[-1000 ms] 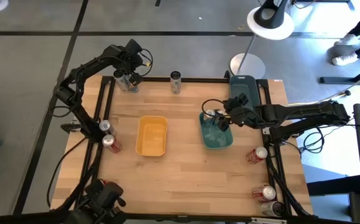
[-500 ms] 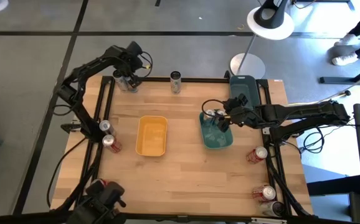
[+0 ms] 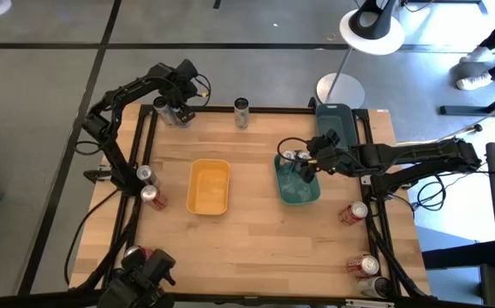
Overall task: Sort soda cans
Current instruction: Put the top blue soda can into the green bin
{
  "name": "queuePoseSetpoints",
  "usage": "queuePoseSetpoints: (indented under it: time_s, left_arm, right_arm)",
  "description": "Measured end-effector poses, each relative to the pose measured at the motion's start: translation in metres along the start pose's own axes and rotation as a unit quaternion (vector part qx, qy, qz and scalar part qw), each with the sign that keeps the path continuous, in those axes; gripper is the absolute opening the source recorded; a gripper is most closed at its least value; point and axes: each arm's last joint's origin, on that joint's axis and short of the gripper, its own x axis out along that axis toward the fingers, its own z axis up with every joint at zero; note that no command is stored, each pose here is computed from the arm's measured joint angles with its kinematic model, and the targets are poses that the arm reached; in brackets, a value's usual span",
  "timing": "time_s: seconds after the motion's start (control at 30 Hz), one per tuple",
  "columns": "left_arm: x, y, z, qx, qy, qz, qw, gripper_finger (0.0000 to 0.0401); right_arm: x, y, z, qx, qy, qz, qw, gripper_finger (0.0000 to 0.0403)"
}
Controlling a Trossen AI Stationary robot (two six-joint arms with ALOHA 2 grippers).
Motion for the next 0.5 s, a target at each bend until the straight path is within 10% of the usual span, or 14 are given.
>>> queuePoseSetpoints:
  time_s: [0.5]
  left_arm:
    - [-0.051, -0.01, 0.003, 0.013, -0.042, 0.008, 0.999, 0.0236]
  right_arm:
    - [-0.015, -0.009, 0.004, 0.002, -0.025, 0.009, 1.0, 0.0301]
